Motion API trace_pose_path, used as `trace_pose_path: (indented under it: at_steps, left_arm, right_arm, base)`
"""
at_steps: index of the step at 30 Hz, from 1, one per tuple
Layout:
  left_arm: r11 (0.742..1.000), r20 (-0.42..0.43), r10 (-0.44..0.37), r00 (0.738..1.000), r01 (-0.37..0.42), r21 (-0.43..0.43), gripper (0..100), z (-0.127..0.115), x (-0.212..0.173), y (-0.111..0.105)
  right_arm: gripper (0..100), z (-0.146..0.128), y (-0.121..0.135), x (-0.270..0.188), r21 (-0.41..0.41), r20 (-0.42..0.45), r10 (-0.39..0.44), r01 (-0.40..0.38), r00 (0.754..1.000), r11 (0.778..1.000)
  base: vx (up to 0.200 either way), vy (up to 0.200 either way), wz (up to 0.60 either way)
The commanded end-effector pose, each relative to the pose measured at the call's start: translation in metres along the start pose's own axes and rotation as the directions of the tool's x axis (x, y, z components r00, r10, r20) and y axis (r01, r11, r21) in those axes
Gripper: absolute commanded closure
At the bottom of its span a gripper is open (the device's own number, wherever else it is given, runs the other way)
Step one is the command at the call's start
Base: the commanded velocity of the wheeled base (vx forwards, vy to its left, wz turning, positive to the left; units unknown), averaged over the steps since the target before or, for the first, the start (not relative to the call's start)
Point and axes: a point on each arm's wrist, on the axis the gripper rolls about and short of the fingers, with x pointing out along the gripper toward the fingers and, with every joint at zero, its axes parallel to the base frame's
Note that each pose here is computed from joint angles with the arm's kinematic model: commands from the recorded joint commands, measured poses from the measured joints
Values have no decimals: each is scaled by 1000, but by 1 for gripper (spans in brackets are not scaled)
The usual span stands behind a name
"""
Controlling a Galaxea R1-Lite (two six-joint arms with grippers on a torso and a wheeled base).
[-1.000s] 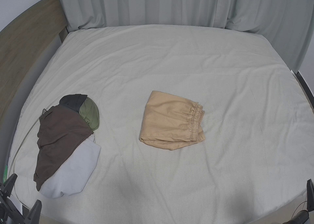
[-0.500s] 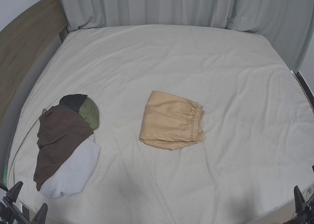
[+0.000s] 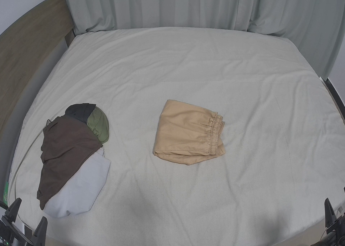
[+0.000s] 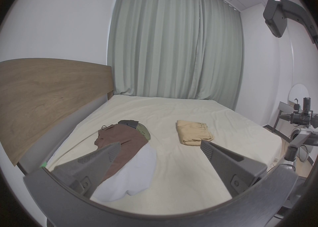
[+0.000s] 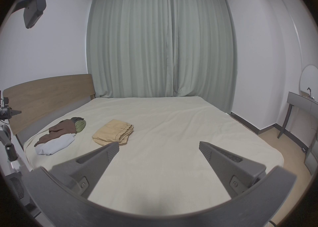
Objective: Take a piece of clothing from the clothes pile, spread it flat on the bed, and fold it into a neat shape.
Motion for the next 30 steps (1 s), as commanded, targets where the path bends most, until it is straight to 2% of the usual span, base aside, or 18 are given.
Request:
trace_pose_path:
  at_steps: [1, 2, 3, 4, 5, 8, 9, 13, 30]
  left_arm:
    - [999, -19, 45, 999, -45, 6, 0, -5, 1, 0]
    - [998, -8, 68, 998, -68, 10, 0, -5, 1, -1]
    - [994, 38, 101, 994, -102, 34, 0, -8, -4, -2]
    - [994, 38, 101, 994, -102, 34, 0, -8, -4, -2]
    - [989, 17, 120, 993, -121, 87, 0, -13, -6, -2]
    - [987, -11, 140, 990, -138, 83, 0, -15, -6, -1]
    - [986, -6, 156, 988, -156, 56, 0, -15, -6, -1]
    - [986, -4, 158, 987, -157, 51, 0, -15, -6, -1]
    - [987, -3, 158, 987, -157, 45, 0, -15, -6, -1]
  right_arm:
    - [0, -7, 0, 0, 8, -27, 13, -13, 1000, 1000]
    - [0, -7, 0, 0, 8, -27, 13, -13, 1000, 1000]
    - [0, -7, 0, 0, 8, -27, 13, -13, 1000, 1000]
    - [0, -7, 0, 0, 8, -27, 13, -13, 1000, 1000]
    - [0, -7, 0, 0, 7, -27, 15, -15, 1000, 1000]
    - [0, -7, 0, 0, 2, -27, 16, -16, 999, 1000]
    - [0, -7, 0, 0, -2, -24, 24, -24, 999, 1000]
    - [0, -7, 1, 0, -15, -26, 56, -57, 998, 998]
    - [0, -7, 1, 0, -15, -27, 58, -58, 998, 998]
  base:
    - [0, 0, 0]
    - [0, 0, 0]
    - [0, 0, 0]
    - [0, 0, 0]
    - [0, 0, 0]
    - [0, 0, 0]
    - [0, 0, 0]
    - [0, 0, 0]
    - [0, 0, 0]
